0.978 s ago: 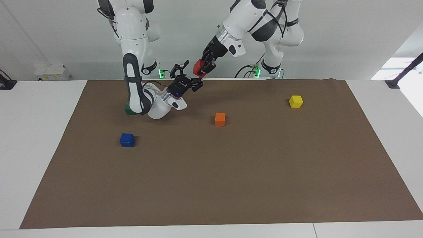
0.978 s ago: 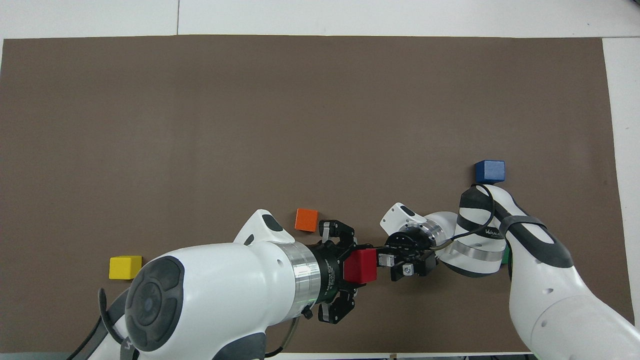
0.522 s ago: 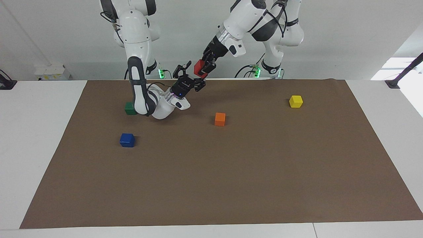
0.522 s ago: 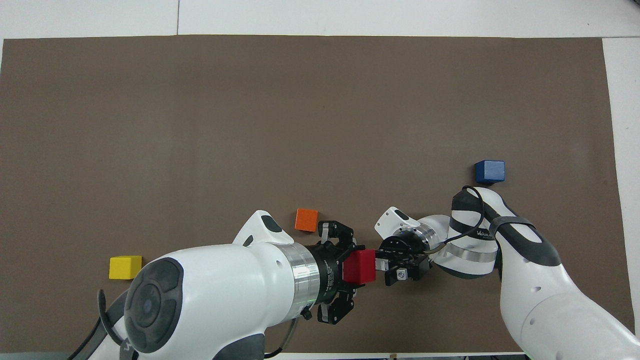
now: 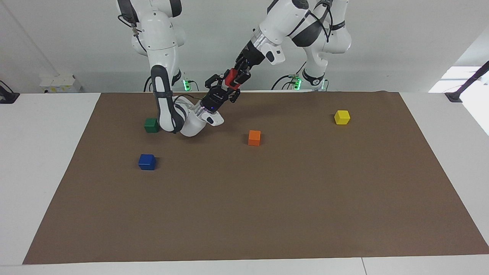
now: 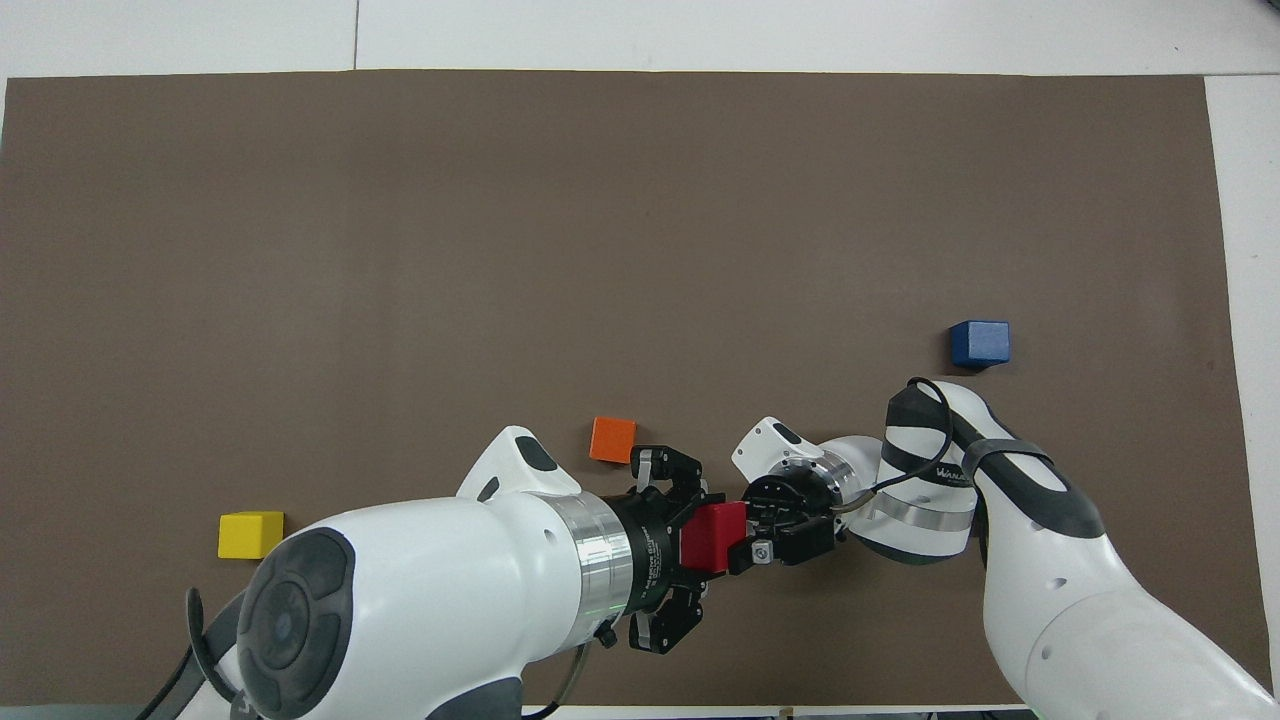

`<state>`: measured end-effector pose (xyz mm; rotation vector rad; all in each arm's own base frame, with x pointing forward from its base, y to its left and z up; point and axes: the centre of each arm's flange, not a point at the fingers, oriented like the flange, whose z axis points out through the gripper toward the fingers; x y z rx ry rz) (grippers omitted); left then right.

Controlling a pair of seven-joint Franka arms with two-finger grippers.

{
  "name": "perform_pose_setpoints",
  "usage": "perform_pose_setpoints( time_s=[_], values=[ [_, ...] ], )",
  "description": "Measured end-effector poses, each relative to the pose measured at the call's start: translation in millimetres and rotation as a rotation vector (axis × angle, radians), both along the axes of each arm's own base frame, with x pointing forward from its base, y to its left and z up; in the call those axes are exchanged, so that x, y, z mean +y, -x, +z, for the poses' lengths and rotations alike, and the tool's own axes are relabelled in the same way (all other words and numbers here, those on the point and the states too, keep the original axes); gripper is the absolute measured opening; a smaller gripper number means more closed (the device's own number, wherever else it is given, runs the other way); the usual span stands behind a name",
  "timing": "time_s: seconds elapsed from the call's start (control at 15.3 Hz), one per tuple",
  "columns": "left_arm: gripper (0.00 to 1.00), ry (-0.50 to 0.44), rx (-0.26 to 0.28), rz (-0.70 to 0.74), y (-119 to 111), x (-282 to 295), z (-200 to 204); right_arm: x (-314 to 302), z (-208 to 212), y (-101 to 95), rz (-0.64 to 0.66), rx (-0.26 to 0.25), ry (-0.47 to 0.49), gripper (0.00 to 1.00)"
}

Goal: Transfer red block to right arm and stack on blue block
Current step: 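Open the left gripper and withdraw it while the right gripper holds the cube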

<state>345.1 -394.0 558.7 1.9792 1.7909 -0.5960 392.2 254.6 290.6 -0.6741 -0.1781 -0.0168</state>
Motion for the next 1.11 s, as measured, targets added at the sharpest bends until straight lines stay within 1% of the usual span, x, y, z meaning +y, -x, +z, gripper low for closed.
perform_pose_setpoints(
  time_s=[0.46, 0.65, 0.72, 0.91, 0.98, 1.11],
  values=[
    [0.55, 0.000, 0.000, 0.000, 0, 0, 0, 0, 0, -0.2, -0.001, -0.001, 0.000, 0.56],
    [0.57, -0.003, 0.007, -0.001, -1, 2, 0, 2, 0, 0.1, 0.000, -0.002, 0.000, 0.56],
    [0.64, -0.009, 0.020, 0.000, -2, 5, 0, 2, 1, -0.1, -0.003, -0.007, -0.002, 0.56],
    [0.94, -0.041, 0.070, -0.002, -7, 30, 6, 3, 2, -0.9, -0.007, -0.012, -0.004, 0.56],
    [1.00, -0.053, 0.079, -0.012, -10, 43, 10, 3, 2, -0.9, -0.007, -0.012, -0.004, 0.56],
    [1.00, -0.070, 0.075, -0.056, -17, 70, 16, 3, 2, -1.1, -0.008, -0.013, -0.005, 0.56]
  ],
)
